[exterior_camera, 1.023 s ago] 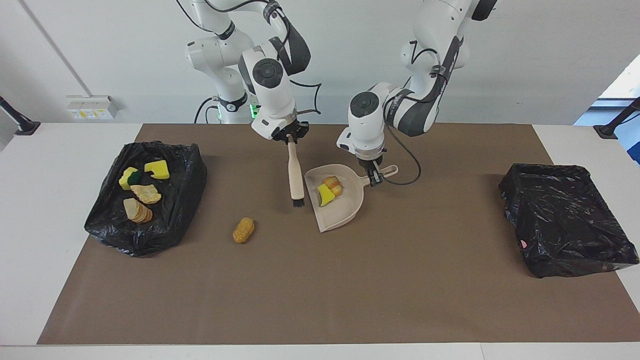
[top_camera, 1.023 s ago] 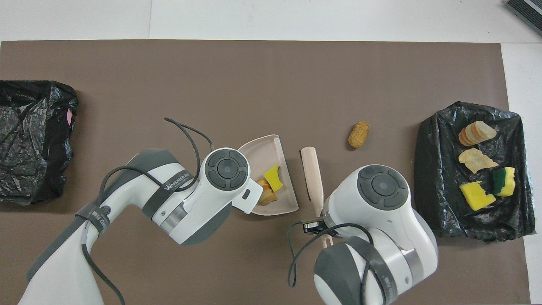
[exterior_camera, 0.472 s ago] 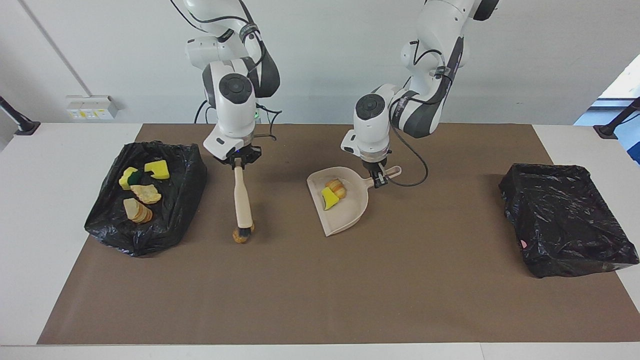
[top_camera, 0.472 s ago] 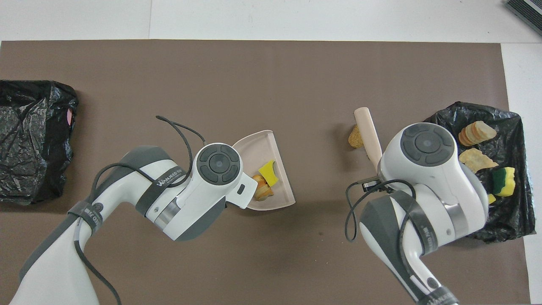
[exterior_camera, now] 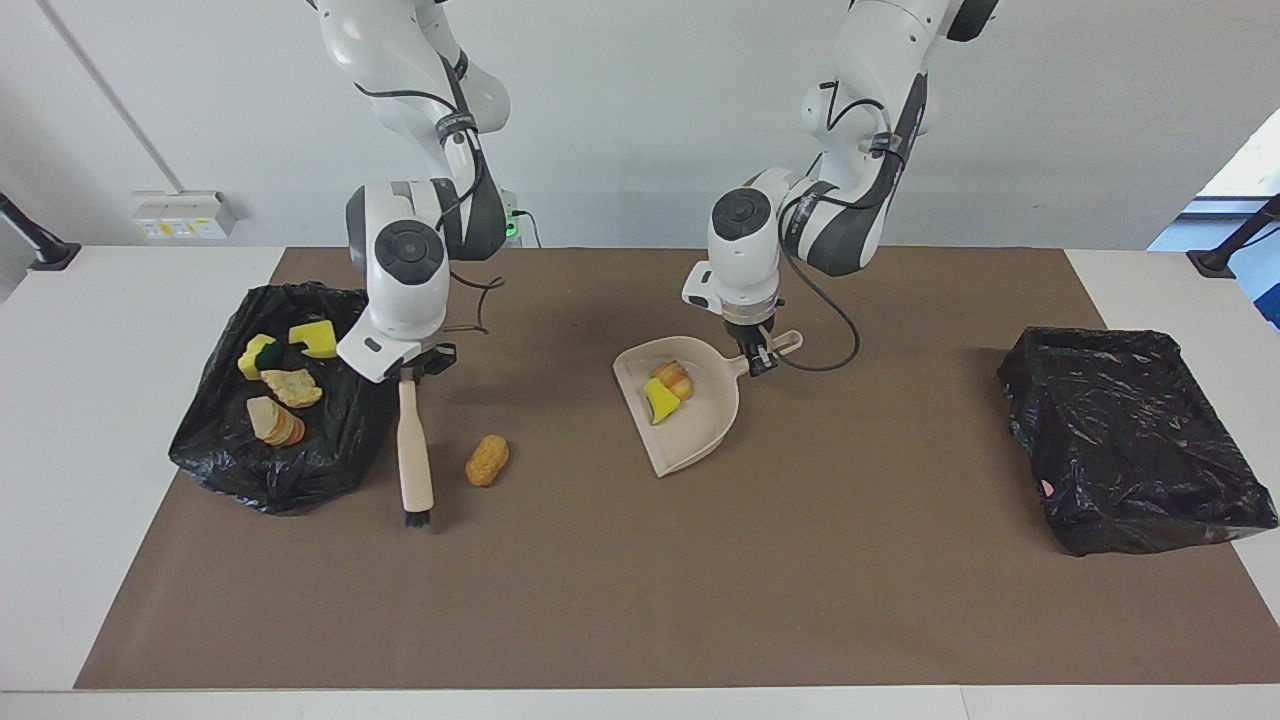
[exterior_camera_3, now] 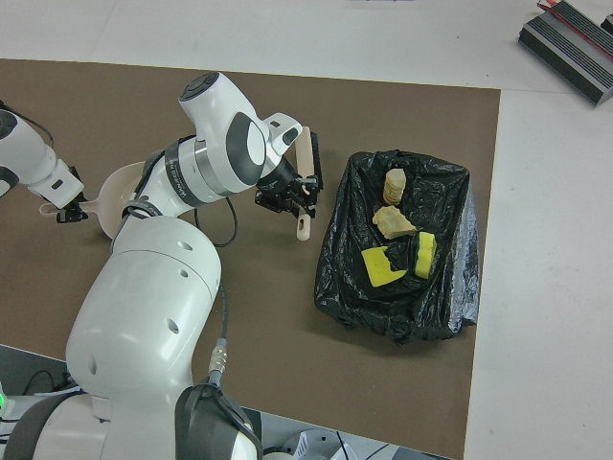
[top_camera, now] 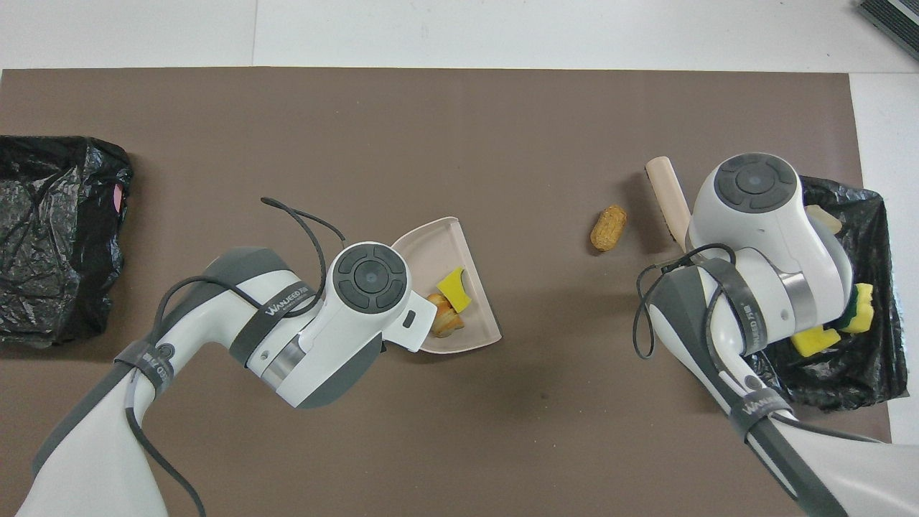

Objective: Sweep and dump trash in bin

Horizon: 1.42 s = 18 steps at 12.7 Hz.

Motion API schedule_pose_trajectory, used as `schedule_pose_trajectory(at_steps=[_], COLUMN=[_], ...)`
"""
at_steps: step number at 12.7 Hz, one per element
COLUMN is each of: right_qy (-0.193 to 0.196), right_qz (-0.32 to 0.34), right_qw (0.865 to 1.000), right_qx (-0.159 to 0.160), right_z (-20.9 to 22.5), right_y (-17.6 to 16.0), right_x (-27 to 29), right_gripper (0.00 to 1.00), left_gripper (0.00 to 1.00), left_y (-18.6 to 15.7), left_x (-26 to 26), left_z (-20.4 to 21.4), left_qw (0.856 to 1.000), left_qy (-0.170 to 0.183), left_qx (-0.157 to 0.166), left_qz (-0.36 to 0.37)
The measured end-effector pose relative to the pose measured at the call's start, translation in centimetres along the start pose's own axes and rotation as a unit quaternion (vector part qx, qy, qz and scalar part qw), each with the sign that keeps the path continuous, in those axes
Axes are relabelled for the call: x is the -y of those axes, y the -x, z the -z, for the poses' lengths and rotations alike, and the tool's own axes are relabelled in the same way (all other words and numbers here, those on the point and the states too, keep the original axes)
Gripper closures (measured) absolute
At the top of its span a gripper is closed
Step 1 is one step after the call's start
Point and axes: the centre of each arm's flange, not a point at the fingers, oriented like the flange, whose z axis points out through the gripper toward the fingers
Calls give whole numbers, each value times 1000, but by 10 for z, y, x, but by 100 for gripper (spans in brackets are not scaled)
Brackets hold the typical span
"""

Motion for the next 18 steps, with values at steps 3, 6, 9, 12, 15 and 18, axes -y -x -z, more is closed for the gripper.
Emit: schedule_pose_trajectory(at_steps=[3, 6, 9, 12, 15, 18], right_qy=[-60, -93, -144, -184, -223, -265], right_qz=[5, 17, 22, 37, 33, 33], right_qw=[998, 995, 989, 982, 974, 963], right_qx=[14, 17, 26, 28, 35, 46], right_z=[-4, 3, 7, 19, 34, 46], right_y=[-2, 1, 5, 13, 25, 37], right_x=[40, 75, 113, 164, 215, 246], right_gripper=[74, 74, 74, 74, 74, 74], left_gripper=[67, 67, 67, 67, 67, 67], left_y=[0, 0, 0, 0, 0, 0], left_x=[0, 0, 0, 0, 0, 0], left_z=[0, 0, 0, 0, 0, 0], left_qw=[1000, 1000, 1000, 1000, 1000, 1000], left_qy=[0, 0, 0, 0, 0, 0], left_qx=[0, 0, 0, 0, 1, 1], left_qz=[0, 0, 0, 0, 0, 0])
